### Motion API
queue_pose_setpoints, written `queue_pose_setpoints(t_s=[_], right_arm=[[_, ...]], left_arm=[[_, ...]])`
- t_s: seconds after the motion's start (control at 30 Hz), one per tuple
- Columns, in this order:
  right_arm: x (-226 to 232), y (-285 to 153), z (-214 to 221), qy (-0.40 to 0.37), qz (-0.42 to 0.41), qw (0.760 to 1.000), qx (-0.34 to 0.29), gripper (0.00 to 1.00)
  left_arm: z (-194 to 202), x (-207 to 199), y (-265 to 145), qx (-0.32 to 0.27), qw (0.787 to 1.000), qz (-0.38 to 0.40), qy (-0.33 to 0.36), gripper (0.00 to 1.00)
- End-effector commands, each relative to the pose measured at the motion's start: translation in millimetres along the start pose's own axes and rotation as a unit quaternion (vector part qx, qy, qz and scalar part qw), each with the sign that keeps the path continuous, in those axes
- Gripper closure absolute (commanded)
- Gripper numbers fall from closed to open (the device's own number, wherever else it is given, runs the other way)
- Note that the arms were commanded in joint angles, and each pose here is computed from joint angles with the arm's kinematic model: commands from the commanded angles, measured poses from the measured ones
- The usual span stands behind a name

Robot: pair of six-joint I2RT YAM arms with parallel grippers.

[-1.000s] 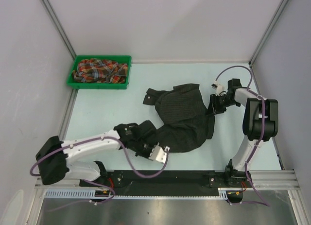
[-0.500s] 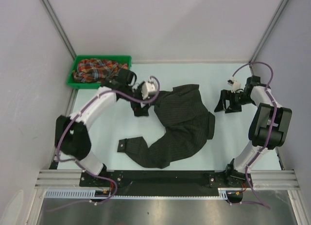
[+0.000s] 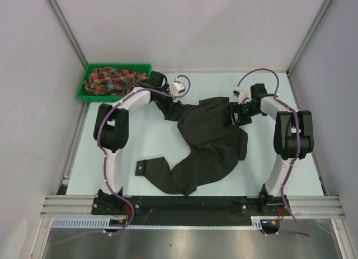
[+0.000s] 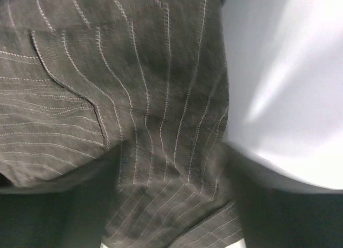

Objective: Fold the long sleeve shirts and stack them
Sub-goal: Flatten the shirt out

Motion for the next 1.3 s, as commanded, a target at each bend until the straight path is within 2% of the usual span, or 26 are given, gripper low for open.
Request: queue_pose_setpoints(t_s=[0.0, 0.03, 0.07, 0.13, 0.17, 0.2, 0.23, 0.3, 0.33, 0.43, 0.47, 0.5, 0.57, 0.6, 0.63, 0.7, 0.73, 0.77, 0.9, 0.93, 1.0, 1.03, 1.1, 1.27], right_arm=[[-2.3, 1.0, -14.4, -0.011, 0.011, 1.000, -0.020, 0.46], [-0.6, -2.7, -11.3, -0.008, 0.008, 1.000, -0.017, 0.54], [1.9, -10.8, -14.0, -0.013, 0.010, 1.000, -0.025, 0.73], [2.7, -22.2, -5.9, -0.008, 0.014, 1.000, -0.026, 1.00], [5.1, -26.0, -3.4, -0.013, 0.015, 1.000, -0.024, 1.00], [3.8, -38.4, 0.4, -0.009, 0.021, 0.999, -0.031, 1.00], [3.5, -46.0, 8.5, -0.008, 0.020, 0.999, -0.024, 1.00], [10.5, -57.9, 19.6, -0.010, 0.018, 1.000, -0.017, 1.00], [11.4, -65.0, 31.9, -0.011, 0.017, 1.000, -0.005, 1.00], [22.8, -75.9, 65.4, -0.011, 0.014, 0.999, 0.030, 1.00], [23.7, -77.7, 74.1, -0.027, 0.014, 0.999, 0.040, 1.00], [26.6, -79.3, 85.5, -0.028, 0.014, 0.998, 0.056, 1.00], [32.0, -79.3, 101.5, -0.037, 0.008, 0.997, 0.073, 1.00], [33.9, -80.5, 106.9, -0.035, 0.004, 0.996, 0.082, 1.00], [32.8, -82.1, 107.8, -0.035, 0.005, 0.996, 0.085, 1.00], [23.7, -92.5, 110.6, -0.022, 0.015, 0.997, 0.078, 1.00], [19.9, -97.8, 109.8, -0.018, 0.020, 0.997, 0.069, 1.00], [15.4, -105.4, 105.6, -0.019, 0.029, 0.998, 0.055, 1.00], [-2.1, -133.2, 103.7, 0.003, 0.061, 0.998, 0.020, 1.00], [-6.3, -138.0, 103.9, 0.009, 0.072, 0.997, 0.013, 1.00], [-15.6, -148.9, 101.4, 0.015, 0.098, 0.995, -0.005, 1.00], [-25.8, -159.9, 104.5, 0.037, 0.117, 0.992, -0.020, 1.00], [-36.0, -173.4, 102.6, 0.053, 0.135, 0.988, -0.043, 1.00], [-73.1, -207.3, 114.9, 0.130, 0.193, 0.968, -0.095, 1.00]], left_arm=[[-8.4, -7.2, 10.7, 0.005, 1.000, -0.026, 0.001, 0.08], [-5.3, -12.7, 13.1, 0.012, 1.000, -0.026, 0.008, 0.12], [-0.4, -14.3, 12.2, 0.019, 0.999, -0.027, 0.006, 0.24], [14.9, -15.2, 5.8, 0.033, 0.999, -0.034, -0.010, 0.47], [20.3, -14.2, 1.1, 0.036, 0.999, -0.037, -0.017, 0.82], [37.8, -14.9, -0.2, 0.050, 0.998, -0.039, -0.030, 0.95], [38.5, -9.3, -16.5, 0.040, 0.997, -0.048, -0.046, 1.00], [64.3, -12.6, -28.0, 0.052, 0.995, -0.045, -0.069, 1.00], [59.3, -8.4, -51.5, 0.026, 0.995, -0.053, -0.079, 1.00], [87.6, -11.3, -78.5, 0.026, 0.993, -0.054, -0.105, 1.00], [82.9, -15.4, -95.5, 0.009, 0.993, -0.058, -0.098, 1.00], [92.7, -21.5, -100.0, 0.015, 0.993, -0.054, -0.099, 1.00], [87.5, -30.4, -109.1, 0.002, 0.996, -0.037, -0.080, 1.00], [80.9, -33.0, -112.8, -0.004, 0.996, -0.030, -0.083, 0.98], [73.6, -34.5, -114.0, -0.012, 0.996, -0.022, -0.089, 0.75], [46.4, -36.2, -113.0, -0.044, 0.994, 0.005, -0.104, 0.39], [35.4, -35.9, -110.2, -0.054, 0.993, 0.009, -0.104, 0.30], [25.4, -33.3, -107.2, -0.062, 0.993, 0.009, -0.100, 0.17], [-22.1, -13.4, -73.1, -0.074, 0.993, -0.017, -0.090, 0.11], [-17.2, -15.4, -45.2, -0.050, 0.994, -0.011, -0.092, 0.10], [-36.9, -11.2, -31.8, -0.054, 0.995, -0.027, -0.081, 0.08], [-32.0, -14.7, -9.2, -0.035, 0.996, -0.030, -0.076, 0.08], [-41.9, -20.2, 1.7, -0.034, 0.997, -0.027, -0.063, 0.07], [-32.5, -34.9, 39.7, 0.006, 0.998, -0.046, -0.031, 0.04]])
Point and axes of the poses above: each gripper's point midway between its finger pads, its own y axis out along the fingers, its own x axis along the line the jaws close on, z = x × y, the point moved 1 cm from there along -y, back along the fingers, and after that the axes turned 13 degrees about -y, right-handed, at the moved point
